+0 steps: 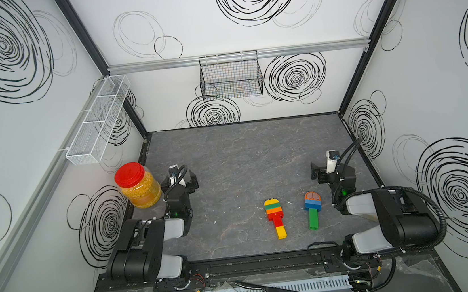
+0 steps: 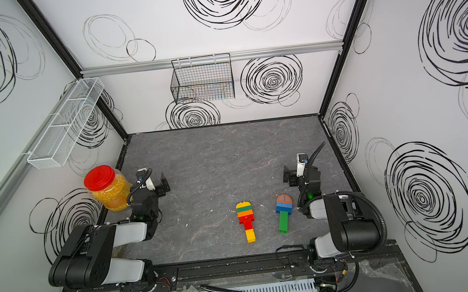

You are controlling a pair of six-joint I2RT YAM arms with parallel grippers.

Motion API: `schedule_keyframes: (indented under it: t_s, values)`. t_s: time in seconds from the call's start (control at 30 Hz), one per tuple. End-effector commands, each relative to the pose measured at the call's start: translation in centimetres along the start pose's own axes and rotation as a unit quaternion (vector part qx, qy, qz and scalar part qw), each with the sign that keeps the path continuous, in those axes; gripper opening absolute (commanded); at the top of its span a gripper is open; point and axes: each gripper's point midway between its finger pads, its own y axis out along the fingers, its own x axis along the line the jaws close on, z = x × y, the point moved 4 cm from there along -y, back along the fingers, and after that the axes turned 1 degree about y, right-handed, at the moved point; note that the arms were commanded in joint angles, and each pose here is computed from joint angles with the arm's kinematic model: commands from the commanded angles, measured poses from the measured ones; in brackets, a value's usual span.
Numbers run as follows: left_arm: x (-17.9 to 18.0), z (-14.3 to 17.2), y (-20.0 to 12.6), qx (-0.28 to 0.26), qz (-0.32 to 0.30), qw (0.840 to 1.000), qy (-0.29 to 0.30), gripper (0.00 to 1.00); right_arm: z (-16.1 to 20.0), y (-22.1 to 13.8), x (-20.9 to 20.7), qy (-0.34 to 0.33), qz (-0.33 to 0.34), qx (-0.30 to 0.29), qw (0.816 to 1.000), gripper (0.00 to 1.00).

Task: Assemble an ice cream with lego
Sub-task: Reset both arms

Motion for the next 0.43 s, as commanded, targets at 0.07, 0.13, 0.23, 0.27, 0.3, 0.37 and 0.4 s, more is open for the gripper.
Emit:
schedule_keyframes:
  t_s: [0.07,0.13,0.23,0.27,0.3,0.37,0.4]
  values:
    - [-0.06,-1.1,-0.09,-0.031,-0.002,1.0,-0.004,0.99,-1.22,0.35,-0.46,0.009,0.02,-0.019,1.0,1.0]
    - [-0.06,-1.08,-0.09,-0.03,-0.002,1.0,-0.004,0.99,-1.27,0.48,-0.45,0.01,0.02,-0.018,1.0,1.0]
    - [-0.07,-1.11,-0.09,-0.031,-0.002,1.0,-0.004,0.99,-1.2,0.7,-0.48,0.013,0.015,-0.013,1.0,1.0]
    - [-0.05,-1.06,-0.1,-0.03,-0.003,1.0,-0.004,0.99,-1.24,0.72,-0.5,0.013,0.014,-0.013,1.0,1.0]
    - [-0.04,-1.13,-0.09,-0.031,-0.003,1.0,-0.005,0.99,-1.16,0.77,-0.49,0.015,0.01,-0.011,1.0,1.0]
    - [-0.07,-1.06,-0.07,-0.03,-0.002,1.0,-0.004,0.99,-1.26,0.74,-0.54,0.016,0.008,-0.012,1.0,1.0]
    - [-0.05,-1.09,-0.07,-0.03,-0.003,1.0,-0.005,0.99,-1.22,0.71,-0.58,0.016,0.01,-0.012,1.0,1.0]
